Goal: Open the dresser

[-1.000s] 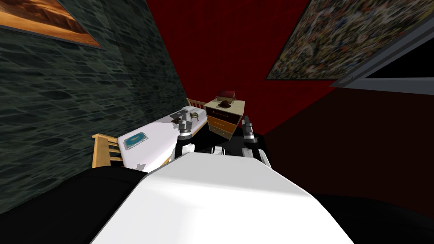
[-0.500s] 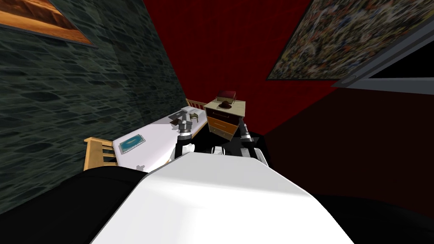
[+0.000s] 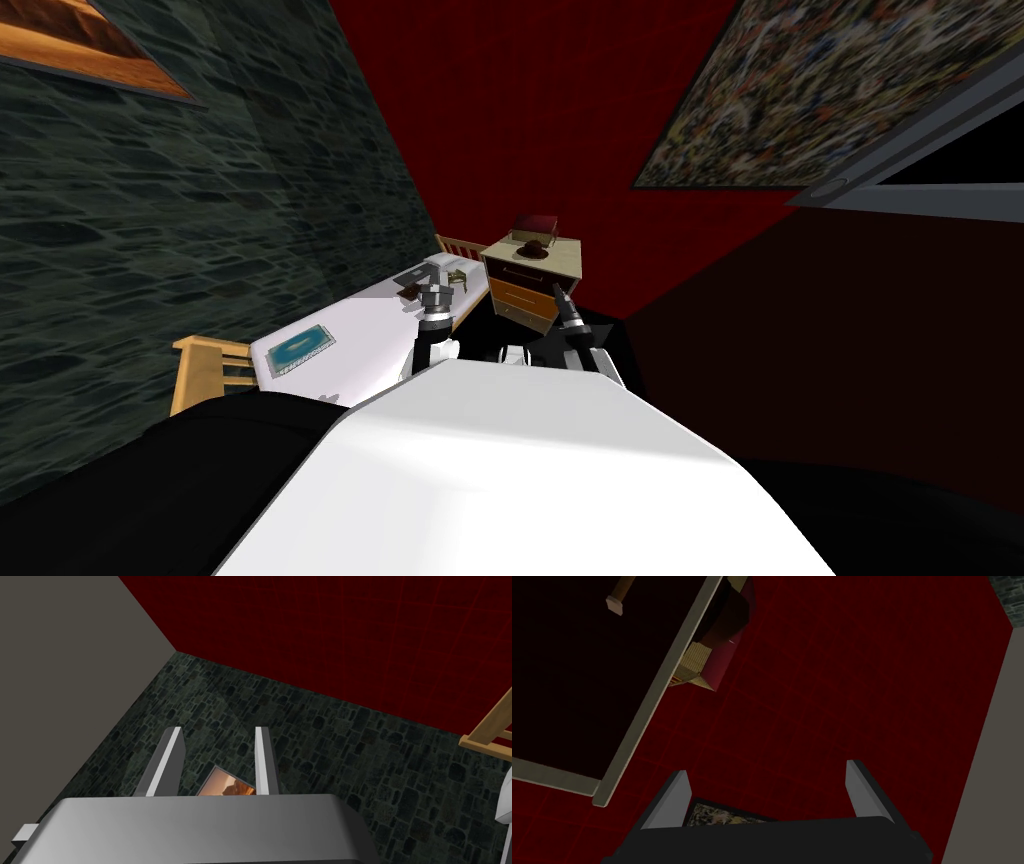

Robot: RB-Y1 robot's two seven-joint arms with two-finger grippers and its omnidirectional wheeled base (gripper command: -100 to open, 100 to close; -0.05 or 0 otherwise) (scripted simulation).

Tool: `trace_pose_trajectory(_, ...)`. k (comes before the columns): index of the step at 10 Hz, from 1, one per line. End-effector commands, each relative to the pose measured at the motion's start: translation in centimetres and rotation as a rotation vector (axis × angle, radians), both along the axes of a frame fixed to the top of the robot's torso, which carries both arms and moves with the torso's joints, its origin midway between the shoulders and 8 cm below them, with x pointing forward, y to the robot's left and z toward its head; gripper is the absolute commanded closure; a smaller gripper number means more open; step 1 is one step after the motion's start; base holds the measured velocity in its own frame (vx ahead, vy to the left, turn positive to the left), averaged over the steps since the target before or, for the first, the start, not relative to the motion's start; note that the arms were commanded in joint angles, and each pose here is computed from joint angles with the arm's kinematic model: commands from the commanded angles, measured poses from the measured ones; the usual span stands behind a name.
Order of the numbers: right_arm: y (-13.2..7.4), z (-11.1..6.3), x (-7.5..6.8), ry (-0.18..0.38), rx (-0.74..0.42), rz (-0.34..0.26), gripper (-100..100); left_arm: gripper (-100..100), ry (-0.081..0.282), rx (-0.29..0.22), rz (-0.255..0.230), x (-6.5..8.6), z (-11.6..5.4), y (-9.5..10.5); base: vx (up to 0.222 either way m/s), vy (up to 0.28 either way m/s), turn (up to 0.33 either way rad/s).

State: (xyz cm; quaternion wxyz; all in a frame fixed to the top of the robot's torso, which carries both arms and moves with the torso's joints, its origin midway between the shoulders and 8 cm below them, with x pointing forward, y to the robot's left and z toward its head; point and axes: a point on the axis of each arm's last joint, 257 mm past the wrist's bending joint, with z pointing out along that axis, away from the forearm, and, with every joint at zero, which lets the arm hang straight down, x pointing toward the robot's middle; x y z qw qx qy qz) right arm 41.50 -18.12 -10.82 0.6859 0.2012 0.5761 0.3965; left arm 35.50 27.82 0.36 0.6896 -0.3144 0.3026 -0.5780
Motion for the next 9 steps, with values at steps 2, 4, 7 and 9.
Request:
trace_pose_trajectory(2, 0.5, -2.7, 0.6, 0.059, -0.132, -0.034, -100, 0, 0.000, 0.000, 0.000, 0.0, 0.0, 0.0, 0.062, 0.064, -0.043)
trace_pose_trajectory(4, 0.7, -4.4, 0.9, 0.094, -0.210, -0.052, -100, 0, 0.000, 0.000, 0.000, 0.0, 0.0, 0.0, 0.077, 0.075, -0.043)
trace_pose_trajectory(7, 0.8, -6.0, 1.1, 0.125, -0.305, -0.075, -100, 0, 0.000, 0.000, 0.000, 0.0, 0.0, 0.0, 0.046, 0.037, -0.031)
trace_pose_trajectory(9, 0.8, -7.7, 1.3, 0.156, -0.387, -0.095, -100, 0, 0.000, 0.000, 0.000, 0.0, 0.0, 0.0, 0.074, 0.060, -0.046)
